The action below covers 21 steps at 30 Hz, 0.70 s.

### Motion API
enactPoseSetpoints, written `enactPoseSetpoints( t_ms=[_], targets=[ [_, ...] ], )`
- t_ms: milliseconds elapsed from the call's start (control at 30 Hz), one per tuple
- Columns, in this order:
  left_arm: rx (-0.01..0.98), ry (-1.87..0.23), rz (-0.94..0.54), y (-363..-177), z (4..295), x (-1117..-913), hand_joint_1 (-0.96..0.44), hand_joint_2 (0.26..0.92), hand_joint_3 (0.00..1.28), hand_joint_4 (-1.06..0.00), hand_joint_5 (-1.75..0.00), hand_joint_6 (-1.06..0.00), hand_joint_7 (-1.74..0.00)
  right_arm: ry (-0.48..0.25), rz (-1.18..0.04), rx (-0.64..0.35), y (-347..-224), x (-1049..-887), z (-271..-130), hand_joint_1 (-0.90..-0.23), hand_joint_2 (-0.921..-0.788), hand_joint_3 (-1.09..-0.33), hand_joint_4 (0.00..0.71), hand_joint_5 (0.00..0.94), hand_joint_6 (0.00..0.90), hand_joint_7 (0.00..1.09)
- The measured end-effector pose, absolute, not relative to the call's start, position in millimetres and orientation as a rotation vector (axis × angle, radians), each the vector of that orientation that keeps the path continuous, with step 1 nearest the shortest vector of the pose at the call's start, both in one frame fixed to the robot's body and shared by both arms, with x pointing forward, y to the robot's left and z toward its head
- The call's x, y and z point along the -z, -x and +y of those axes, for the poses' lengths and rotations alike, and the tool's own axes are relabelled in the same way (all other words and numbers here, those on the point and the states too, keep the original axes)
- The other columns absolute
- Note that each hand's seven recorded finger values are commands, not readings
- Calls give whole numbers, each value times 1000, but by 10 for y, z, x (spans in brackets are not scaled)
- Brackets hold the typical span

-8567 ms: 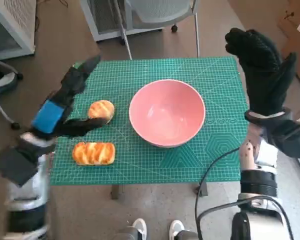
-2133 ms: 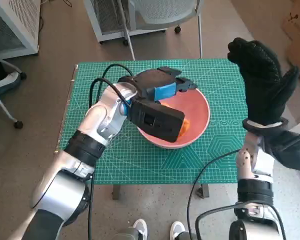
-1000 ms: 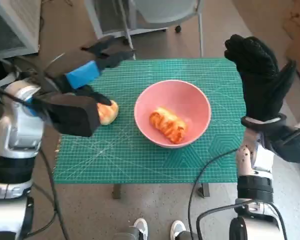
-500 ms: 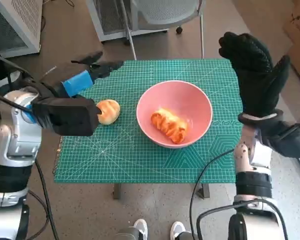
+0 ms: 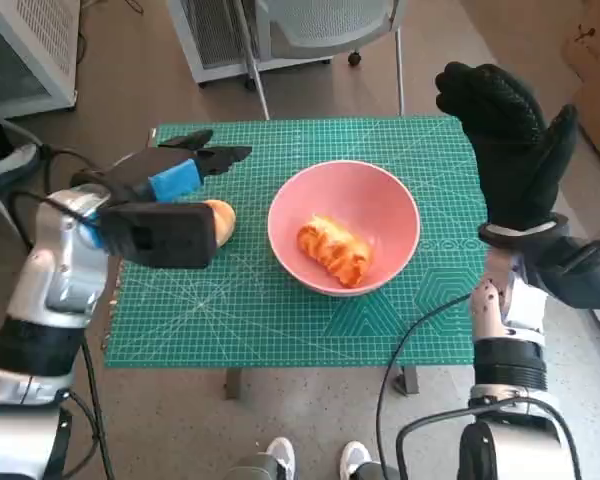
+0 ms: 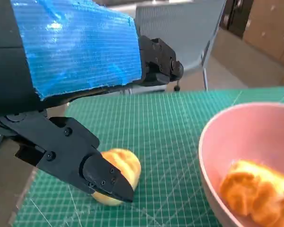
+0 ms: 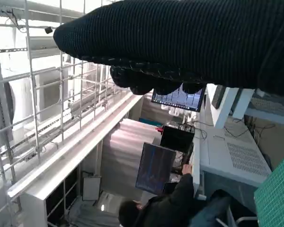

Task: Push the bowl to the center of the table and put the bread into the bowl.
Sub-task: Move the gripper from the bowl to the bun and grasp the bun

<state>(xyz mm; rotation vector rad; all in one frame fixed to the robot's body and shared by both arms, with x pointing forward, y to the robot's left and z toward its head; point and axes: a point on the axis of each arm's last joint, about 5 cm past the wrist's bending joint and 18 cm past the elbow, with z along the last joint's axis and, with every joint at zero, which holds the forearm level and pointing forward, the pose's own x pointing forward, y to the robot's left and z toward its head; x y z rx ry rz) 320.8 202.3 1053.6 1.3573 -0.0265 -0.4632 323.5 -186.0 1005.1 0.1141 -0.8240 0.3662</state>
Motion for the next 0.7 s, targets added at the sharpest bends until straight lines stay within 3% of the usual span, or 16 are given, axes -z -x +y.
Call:
enactPoseSetpoints(
  t_ms=[700],
  targets=[
    [419,-1389,266,-3553,1927,-10071,-196,706,6,-2,0,-217,-14,-79,-857,-363,-3195,-10127,-1950,-647,-921,-564,336,0,385,4]
  ],
)
